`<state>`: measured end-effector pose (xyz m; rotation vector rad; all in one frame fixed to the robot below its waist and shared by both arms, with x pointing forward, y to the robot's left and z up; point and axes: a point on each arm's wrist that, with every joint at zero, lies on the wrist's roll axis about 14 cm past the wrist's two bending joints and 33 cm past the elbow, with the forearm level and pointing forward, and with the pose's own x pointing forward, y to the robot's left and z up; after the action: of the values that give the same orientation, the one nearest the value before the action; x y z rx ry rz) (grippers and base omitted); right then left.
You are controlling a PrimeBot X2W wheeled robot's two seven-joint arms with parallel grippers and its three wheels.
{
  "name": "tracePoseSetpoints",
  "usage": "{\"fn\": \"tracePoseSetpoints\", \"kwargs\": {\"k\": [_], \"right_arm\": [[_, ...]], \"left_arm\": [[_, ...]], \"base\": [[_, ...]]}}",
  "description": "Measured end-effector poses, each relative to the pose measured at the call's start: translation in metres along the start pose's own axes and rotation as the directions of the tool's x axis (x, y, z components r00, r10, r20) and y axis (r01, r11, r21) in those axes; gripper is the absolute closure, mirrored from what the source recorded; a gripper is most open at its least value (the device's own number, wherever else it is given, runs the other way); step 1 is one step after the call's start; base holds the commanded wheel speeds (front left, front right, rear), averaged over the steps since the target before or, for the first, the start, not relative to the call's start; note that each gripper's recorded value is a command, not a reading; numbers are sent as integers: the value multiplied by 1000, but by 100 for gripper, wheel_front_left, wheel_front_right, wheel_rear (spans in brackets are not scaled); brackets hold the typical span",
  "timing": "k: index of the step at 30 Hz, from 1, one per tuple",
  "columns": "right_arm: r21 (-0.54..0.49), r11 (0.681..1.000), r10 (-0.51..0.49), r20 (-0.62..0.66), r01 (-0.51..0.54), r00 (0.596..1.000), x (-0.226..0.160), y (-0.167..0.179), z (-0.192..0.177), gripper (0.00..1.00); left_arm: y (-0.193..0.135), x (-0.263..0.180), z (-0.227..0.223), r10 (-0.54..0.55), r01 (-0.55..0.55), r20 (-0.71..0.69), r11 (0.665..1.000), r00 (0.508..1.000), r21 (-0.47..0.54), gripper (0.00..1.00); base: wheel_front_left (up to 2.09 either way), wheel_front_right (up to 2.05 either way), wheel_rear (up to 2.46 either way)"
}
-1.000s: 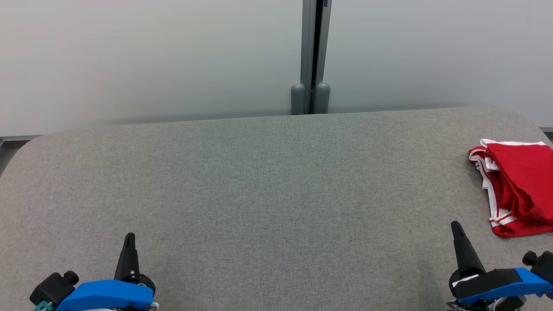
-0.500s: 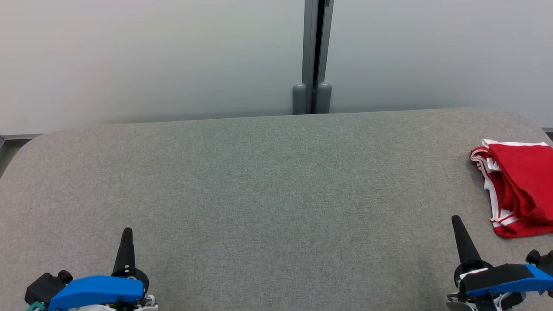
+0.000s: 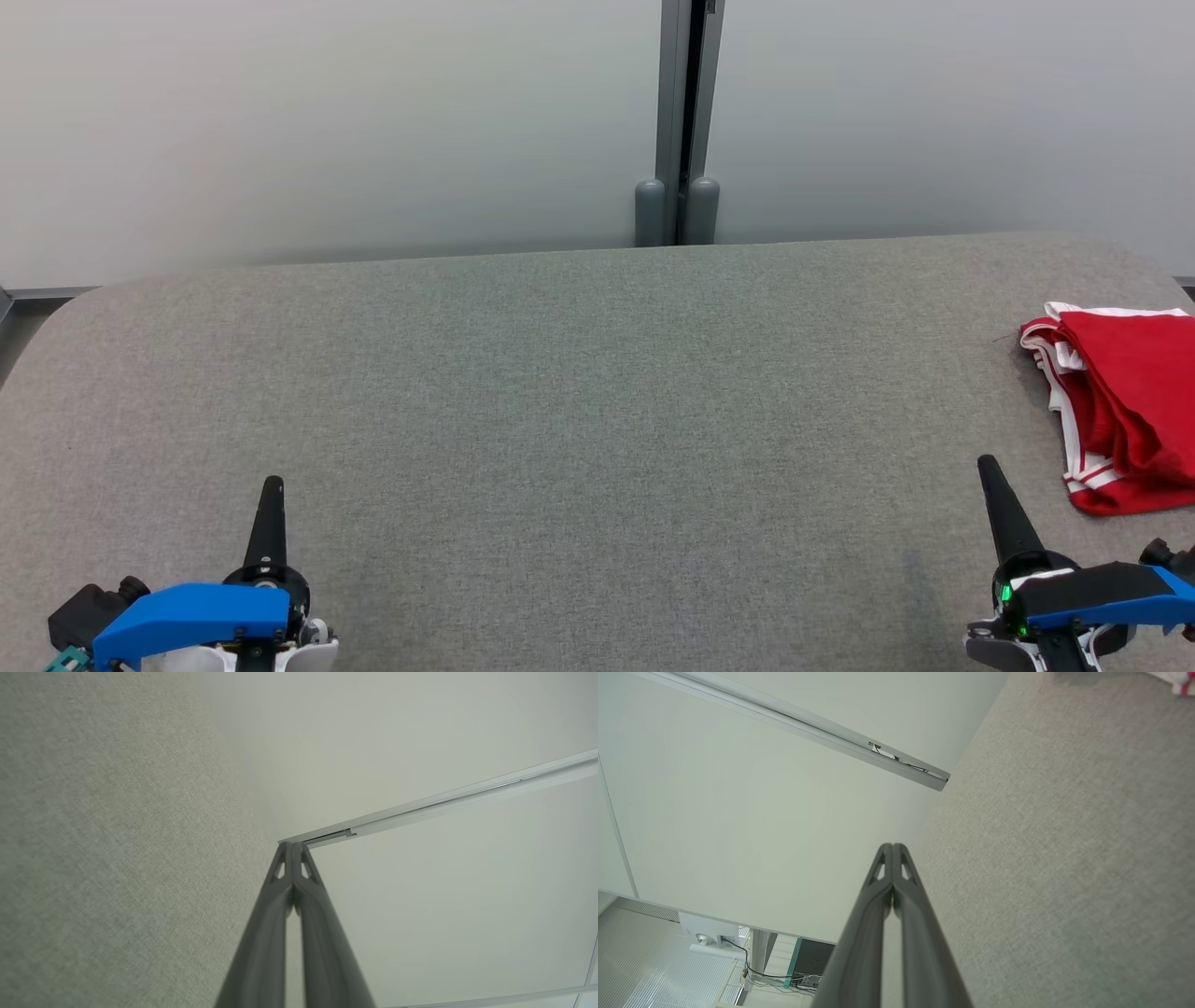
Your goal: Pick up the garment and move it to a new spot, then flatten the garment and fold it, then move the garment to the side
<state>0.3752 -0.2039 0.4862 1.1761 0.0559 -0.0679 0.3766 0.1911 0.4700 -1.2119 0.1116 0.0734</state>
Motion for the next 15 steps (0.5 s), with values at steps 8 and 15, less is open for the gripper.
{"fn": "tracePoseSetpoints", "kwargs": {"k": [8, 15], "right_arm": [[76, 997, 13, 1, -13, 1000, 2, 4, 1, 100], [137, 990, 21, -1, -20, 1000, 3, 6, 0, 100]], "left_arm": [[-6, 2, 4, -17, 18, 9, 997, 1000, -69, 100], [-10, 3, 8, -31, 32, 14, 992, 999, -125, 100]], "base": [[0, 0, 0], [0, 0, 0]]}}
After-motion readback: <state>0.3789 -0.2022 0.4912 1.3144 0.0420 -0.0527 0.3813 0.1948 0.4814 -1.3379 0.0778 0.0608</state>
